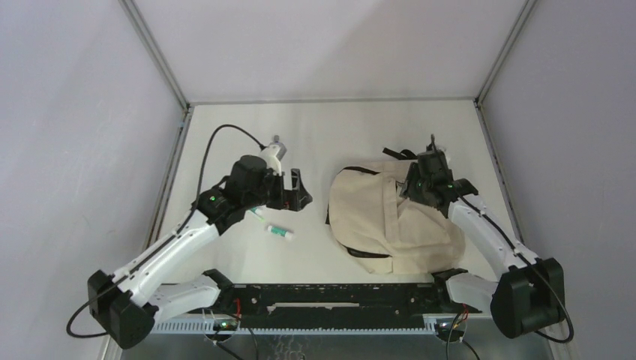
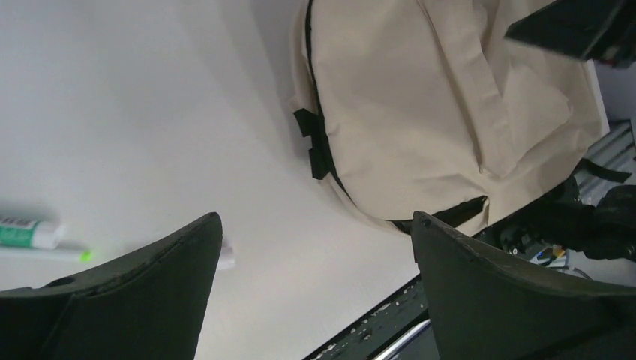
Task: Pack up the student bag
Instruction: Adjust the student bag at the center of the board.
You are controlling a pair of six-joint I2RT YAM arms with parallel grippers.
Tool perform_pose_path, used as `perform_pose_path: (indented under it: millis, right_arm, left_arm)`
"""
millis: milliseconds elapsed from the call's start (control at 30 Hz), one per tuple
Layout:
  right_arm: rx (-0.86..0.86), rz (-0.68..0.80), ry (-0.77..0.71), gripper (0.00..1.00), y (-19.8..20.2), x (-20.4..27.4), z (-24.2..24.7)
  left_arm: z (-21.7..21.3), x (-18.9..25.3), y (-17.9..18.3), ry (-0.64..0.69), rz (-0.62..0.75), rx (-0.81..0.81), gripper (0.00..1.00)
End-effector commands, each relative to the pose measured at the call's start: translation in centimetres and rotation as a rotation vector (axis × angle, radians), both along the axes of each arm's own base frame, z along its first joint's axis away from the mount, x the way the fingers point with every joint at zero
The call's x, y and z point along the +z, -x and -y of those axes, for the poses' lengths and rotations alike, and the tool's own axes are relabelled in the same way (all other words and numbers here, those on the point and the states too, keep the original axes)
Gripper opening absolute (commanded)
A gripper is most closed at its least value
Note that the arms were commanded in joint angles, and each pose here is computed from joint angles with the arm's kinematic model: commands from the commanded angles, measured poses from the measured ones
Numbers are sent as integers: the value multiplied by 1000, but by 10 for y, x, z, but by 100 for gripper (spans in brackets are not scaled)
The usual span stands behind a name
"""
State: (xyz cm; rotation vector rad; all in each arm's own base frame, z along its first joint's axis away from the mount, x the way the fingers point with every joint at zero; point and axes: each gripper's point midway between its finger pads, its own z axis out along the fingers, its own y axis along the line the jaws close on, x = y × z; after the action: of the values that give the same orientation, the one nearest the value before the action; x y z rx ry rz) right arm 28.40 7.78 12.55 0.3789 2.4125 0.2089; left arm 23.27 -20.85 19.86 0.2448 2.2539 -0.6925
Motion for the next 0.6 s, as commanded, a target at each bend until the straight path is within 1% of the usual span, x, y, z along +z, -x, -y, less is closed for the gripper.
perform_pose_path:
  millis: [0,100,300,400,467,567]
  right_arm:
    - [4,-114,52,56,24,-33,7]
    - [52,-130,35,54,26,-39,-3]
    - [193,-113,37,54,24,-36,-45]
    - [241,-101,79,60,23,-33,-63]
    - [258,-118,119,63,23,-35,-70]
    - [243,-127,205,66,21,-36,-69]
  left_arm:
    - [30,37,-17,106,100,-42,100]
    - [32,41,-19,125,117,-39,100]
    - [29,37,-15,100,103,-56,100]
    - [30,36,-13,104,100,-63,100]
    - [31,34,-13,107,94,-66,100]
    - [33,31,-11,110,79,-78,100]
